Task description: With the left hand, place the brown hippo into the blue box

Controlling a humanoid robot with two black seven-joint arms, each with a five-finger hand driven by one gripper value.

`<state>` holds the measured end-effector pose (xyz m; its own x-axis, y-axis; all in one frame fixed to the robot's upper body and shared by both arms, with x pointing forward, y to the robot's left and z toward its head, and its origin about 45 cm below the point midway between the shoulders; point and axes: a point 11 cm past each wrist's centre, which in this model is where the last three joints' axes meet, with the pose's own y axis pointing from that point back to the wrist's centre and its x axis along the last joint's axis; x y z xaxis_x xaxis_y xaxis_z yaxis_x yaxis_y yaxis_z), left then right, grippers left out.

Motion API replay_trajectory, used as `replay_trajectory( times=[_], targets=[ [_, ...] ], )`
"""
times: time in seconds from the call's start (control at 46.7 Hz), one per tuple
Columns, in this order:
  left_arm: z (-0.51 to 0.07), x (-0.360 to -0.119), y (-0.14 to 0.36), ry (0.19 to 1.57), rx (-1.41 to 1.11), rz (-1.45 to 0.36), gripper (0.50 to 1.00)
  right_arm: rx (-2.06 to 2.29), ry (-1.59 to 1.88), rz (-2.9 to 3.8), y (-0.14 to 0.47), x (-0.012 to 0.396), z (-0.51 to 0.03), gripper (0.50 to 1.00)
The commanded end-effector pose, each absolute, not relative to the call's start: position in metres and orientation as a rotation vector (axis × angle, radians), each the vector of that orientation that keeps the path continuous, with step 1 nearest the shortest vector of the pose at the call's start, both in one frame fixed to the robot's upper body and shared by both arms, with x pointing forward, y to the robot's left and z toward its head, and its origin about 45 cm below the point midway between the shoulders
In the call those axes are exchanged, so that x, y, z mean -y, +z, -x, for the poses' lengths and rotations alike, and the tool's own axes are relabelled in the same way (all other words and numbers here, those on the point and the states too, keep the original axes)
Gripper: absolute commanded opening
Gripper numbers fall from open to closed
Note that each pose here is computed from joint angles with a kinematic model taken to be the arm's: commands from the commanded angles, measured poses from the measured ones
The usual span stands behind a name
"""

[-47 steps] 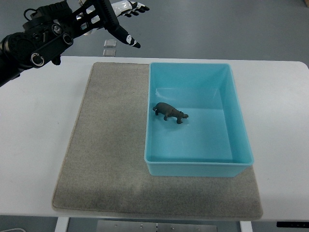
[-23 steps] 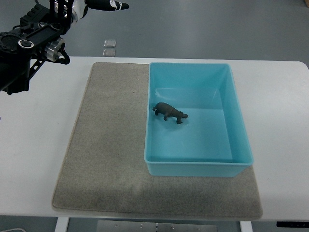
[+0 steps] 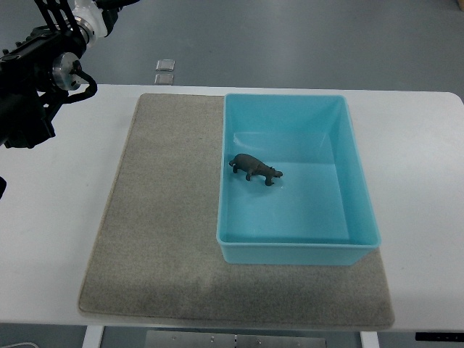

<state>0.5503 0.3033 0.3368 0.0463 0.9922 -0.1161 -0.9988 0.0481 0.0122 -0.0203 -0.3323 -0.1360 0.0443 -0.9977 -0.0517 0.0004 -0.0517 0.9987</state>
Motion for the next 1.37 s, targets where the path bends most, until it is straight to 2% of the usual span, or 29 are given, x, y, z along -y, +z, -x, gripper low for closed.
replay_trajectory(
  times=[0.0,0.064,0.257,0.428,0.514,1.241,1.348],
  targets=[
    [-0.55,-0.305,0.332,1.533,-0.154,0.127,0.994,1.152,-1.214,-1.268,-0.136,0.332,0.02,0.936],
    [-0.549,-0.306,0.328,1.533,-0.186,0.158,0.994,1.152,-1.214,-1.268,-0.136,0.332,0.02,0.936],
    [-0.544,-0.279,0.305,1.406,-0.296,0.255,0.994,1.152,-1.214,-1.268,-0.136,0.332,0.02,0.936],
    [-0.538,-0.282,0.289,1.375,-0.42,0.419,0.994,1.152,-1.214,-1.268,-0.136,0.332,0.02,0.936],
    [-0.536,-0.274,0.282,1.371,-0.457,0.452,0.994,1.152,-1.214,-1.268,-0.136,0.332,0.02,0.936],
    [-0.534,-0.27,0.273,1.37,-0.465,0.446,0.994,1.157,-1.215,-1.266,-0.136,0.332,0.02,0.936],
    [-0.533,-0.269,0.273,1.368,-0.464,0.442,0.994,1.082,-1.292,-1.356,-0.137,0.299,0.021,0.936]
  ],
)
